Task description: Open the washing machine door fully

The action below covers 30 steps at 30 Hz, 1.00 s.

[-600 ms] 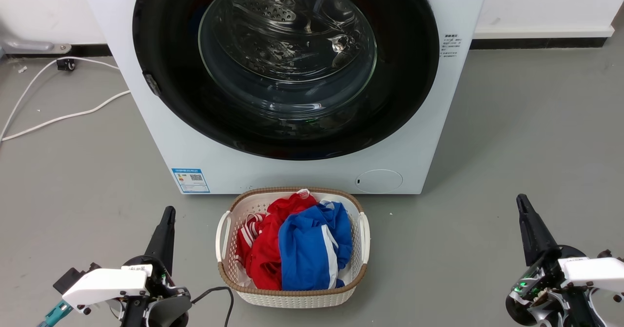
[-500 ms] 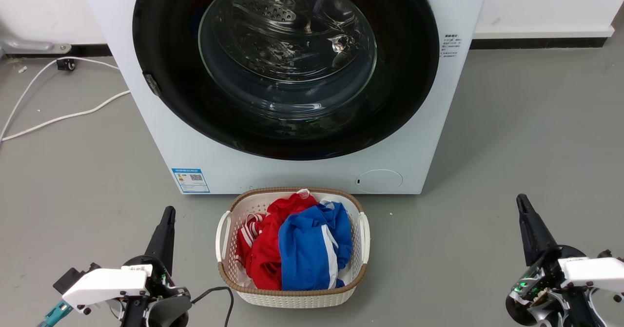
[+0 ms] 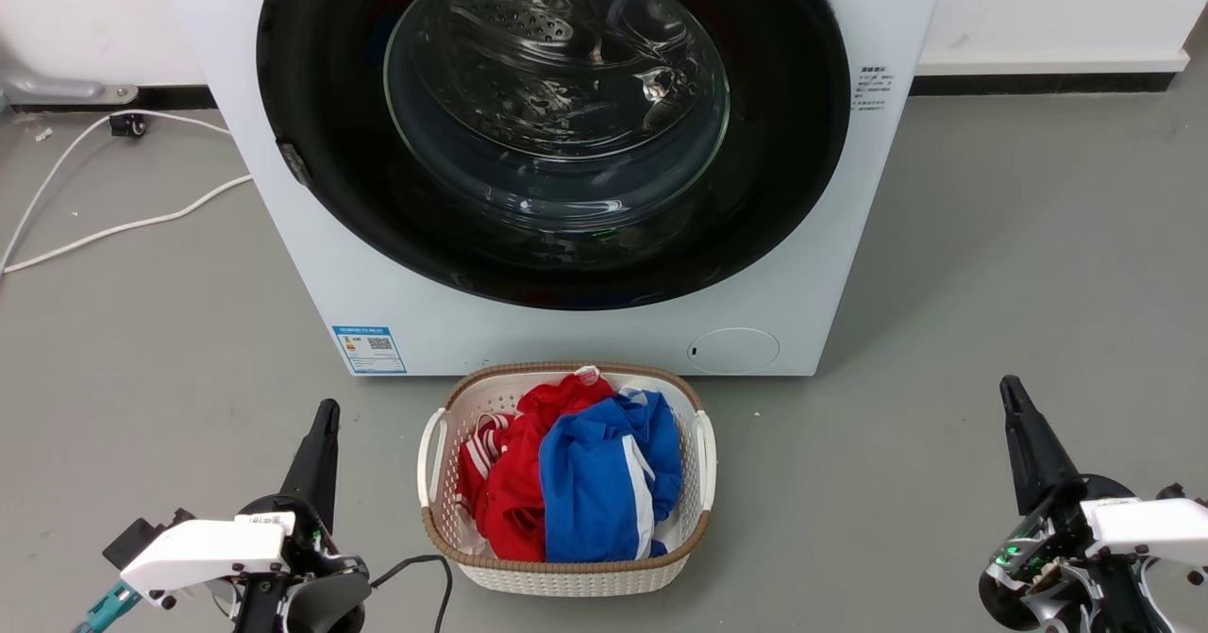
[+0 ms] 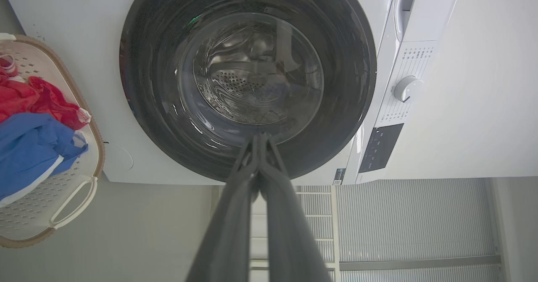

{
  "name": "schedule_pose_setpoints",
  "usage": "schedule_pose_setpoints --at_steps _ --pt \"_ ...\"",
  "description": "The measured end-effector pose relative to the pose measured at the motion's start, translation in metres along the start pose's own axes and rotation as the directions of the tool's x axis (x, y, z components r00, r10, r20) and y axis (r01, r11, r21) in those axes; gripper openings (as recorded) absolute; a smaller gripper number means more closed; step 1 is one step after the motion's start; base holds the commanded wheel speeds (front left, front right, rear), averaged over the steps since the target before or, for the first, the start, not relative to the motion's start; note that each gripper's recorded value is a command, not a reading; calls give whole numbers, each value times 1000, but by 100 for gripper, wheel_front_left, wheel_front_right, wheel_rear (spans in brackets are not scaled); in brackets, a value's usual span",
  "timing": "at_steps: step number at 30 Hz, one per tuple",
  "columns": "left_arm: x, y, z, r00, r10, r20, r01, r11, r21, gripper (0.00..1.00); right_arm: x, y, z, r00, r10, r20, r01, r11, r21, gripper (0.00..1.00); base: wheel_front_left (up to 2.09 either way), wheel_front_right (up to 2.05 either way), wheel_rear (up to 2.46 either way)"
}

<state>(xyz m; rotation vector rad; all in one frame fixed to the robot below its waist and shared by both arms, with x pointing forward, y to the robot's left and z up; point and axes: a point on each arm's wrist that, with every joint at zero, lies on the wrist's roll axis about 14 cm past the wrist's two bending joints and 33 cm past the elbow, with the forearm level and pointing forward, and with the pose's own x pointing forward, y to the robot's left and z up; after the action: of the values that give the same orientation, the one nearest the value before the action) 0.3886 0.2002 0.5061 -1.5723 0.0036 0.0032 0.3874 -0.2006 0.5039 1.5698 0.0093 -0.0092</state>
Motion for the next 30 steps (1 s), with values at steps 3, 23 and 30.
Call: schedule_pose_setpoints --at_steps 3,23,30 --pt "0 0 0 1000 0 0 0 1000 0 0 0 0 0 1000 0 0 0 1000 0 0 0 0 0" --pt "-8 19 -3 998 57 1 -57 998 -7 100 -11 -21 0 998 -61 8 61 998 6 100 0 0 0" --pt "-7 12 -9 999 34 3 -34 999 17 100 -11 -16 -1 999 -46 19 46 999 -18 100 0 0 0"
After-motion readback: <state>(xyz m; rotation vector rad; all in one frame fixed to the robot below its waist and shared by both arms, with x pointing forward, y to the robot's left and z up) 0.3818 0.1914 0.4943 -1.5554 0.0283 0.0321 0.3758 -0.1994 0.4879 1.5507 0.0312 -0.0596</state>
